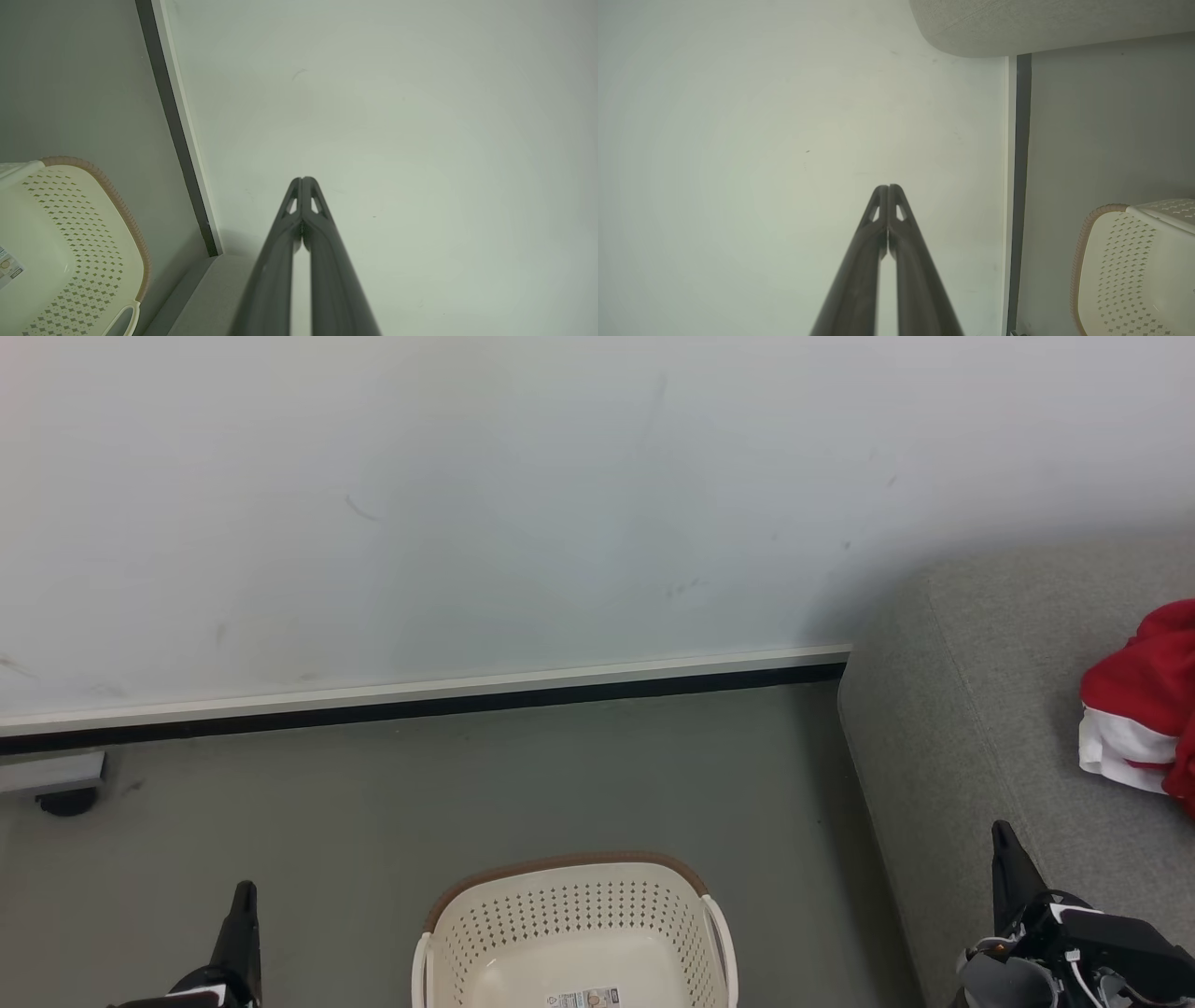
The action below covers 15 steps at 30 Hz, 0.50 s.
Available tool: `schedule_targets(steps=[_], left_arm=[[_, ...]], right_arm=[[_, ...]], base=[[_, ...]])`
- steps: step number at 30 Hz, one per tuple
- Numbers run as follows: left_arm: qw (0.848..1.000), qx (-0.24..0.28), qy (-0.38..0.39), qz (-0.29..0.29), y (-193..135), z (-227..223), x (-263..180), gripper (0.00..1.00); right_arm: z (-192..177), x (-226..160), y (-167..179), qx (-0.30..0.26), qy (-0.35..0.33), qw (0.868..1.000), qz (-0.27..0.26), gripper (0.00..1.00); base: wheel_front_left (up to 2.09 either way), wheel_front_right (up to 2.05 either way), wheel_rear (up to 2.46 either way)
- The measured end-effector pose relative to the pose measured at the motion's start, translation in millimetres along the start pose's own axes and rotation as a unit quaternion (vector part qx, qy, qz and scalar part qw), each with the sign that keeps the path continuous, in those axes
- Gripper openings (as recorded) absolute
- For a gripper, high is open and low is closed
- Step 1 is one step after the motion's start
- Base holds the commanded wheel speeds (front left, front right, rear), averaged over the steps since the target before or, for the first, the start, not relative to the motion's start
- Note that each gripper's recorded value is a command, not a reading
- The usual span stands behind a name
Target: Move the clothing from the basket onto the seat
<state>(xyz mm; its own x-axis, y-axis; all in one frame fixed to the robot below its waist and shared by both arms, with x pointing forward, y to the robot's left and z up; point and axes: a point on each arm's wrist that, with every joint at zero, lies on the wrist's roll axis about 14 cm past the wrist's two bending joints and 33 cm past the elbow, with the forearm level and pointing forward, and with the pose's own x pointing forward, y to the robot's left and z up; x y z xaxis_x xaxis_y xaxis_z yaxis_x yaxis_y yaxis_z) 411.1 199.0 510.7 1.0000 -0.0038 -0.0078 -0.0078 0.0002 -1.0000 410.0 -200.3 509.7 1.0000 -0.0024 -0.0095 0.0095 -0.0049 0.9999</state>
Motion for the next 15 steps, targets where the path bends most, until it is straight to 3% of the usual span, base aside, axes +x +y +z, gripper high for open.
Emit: schedule_targets(steps=[15], left_arm=[[1.0, 0.0, 0.0, 0.0, 0.0, 0.0, 0.0, 0.0]], right_arm=[[0.1, 0.0, -0.1, 0.001, -0.001, 1.0, 0.0, 0.0]], base=[[0.0, 0.0, 0.0]])
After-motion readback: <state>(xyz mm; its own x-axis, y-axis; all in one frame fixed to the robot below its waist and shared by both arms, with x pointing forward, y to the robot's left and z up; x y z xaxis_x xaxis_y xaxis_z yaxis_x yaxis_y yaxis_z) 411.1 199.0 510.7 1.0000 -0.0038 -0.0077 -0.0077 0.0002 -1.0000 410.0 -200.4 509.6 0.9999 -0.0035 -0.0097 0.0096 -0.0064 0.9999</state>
